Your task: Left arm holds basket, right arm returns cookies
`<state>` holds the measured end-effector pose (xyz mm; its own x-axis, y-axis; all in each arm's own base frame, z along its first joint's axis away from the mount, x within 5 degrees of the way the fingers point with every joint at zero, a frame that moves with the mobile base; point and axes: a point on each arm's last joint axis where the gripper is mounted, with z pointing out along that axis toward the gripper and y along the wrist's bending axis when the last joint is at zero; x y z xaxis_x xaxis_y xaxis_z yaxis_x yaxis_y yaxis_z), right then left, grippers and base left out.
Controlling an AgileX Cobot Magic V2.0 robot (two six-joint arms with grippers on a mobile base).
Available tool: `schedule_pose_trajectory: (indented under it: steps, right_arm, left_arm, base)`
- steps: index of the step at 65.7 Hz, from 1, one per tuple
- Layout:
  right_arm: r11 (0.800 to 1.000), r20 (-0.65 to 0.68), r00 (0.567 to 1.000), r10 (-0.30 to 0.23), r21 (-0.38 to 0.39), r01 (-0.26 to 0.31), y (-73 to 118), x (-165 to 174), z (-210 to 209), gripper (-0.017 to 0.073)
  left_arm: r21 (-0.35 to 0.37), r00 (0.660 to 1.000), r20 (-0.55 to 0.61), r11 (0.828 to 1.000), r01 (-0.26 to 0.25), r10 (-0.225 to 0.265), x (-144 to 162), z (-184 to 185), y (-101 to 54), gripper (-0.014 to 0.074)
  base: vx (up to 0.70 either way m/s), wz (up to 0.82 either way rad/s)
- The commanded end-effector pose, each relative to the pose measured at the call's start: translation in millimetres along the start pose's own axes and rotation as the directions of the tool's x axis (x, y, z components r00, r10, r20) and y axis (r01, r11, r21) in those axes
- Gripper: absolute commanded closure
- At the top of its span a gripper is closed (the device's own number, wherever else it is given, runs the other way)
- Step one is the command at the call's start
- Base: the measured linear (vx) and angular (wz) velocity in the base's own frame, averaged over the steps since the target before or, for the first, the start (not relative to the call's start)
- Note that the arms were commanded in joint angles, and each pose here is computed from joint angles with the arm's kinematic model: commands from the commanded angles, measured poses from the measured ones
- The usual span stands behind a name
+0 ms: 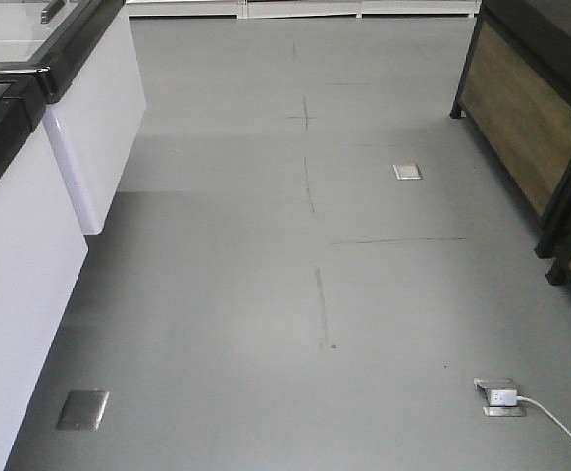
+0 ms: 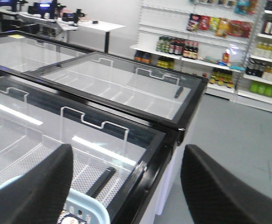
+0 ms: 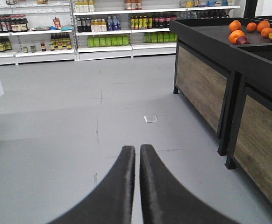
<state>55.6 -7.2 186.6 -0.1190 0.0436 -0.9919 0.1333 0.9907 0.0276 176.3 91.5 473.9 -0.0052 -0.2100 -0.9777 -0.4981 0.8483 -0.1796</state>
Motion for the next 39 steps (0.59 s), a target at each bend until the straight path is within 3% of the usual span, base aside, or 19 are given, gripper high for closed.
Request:
schedule_pose_trajectory:
  steps: [1,8,12,15,24,32,36,39]
  right_arm:
    - [1.000,0.070,0.998,-0.007,0.006,0.007,-0.4,-1,0,0.0570]
    - [1.000,0.070,0.998,-0.007,0.006,0.007,-0.4,-1,0,0.0570]
    - [1.000,0.070,0.998,-0.007,0.006,0.007,-0.4,-1,0,0.0570]
    - [1.000,0.070,0.998,-0.007,0.006,0.007,-0.4,-1,0,0.0570]
    - [1.000,0.070,0.998,-0.007,0.006,0.007,-0.4,-1,0,0.0570]
    - [1.000,0.070,0.998,-0.007,0.006,0.007,-0.4,-1,0,0.0570]
    - [1.000,0.070,0.998,-0.007,0.006,0.007,-0.4,-1,0,0.0570]
    - [1.000,0.070,0.998,-0.007,0.006,0.007,-0.4,-1,0,0.0570]
  left_arm:
    - [-0.018,0.987,0.139,0.996,0.089,-0.086,-22,-18,8.1,0.0115]
    - [-0.071,0.961,0.165,0.969,0.235,-0.221,-24,-23,21.4,0.0115]
    - [-0.102,0.935,0.170,0.938,0.332,-0.312,-23,-26,28.5,0.0115]
    - [-0.121,0.920,0.175,0.919,0.375,-0.352,-23,-27,32.6,0.0115]
    - [-0.165,0.852,0.197,0.840,0.517,-0.485,-20,-28,43.3,0.0115]
    - [-0.174,0.799,0.215,0.783,0.597,-0.562,-17,-27,48.1,0.0115]
    - [-0.177,0.764,0.210,0.745,0.644,-0.610,-10,-24,49.9,0.0115]
    - [-0.184,0.726,0.202,0.702,0.688,-0.658,-2,-20,51.7,0.0115]
  base:
    - [0.00,0.00]
    - [0.00,0.00]
    - [0.00,0.00]
    - [0.00,0.00]
    - [0.00,0.00]
    - [0.00,0.00]
    - [0.00,0.00]
    - [0.00,0.00]
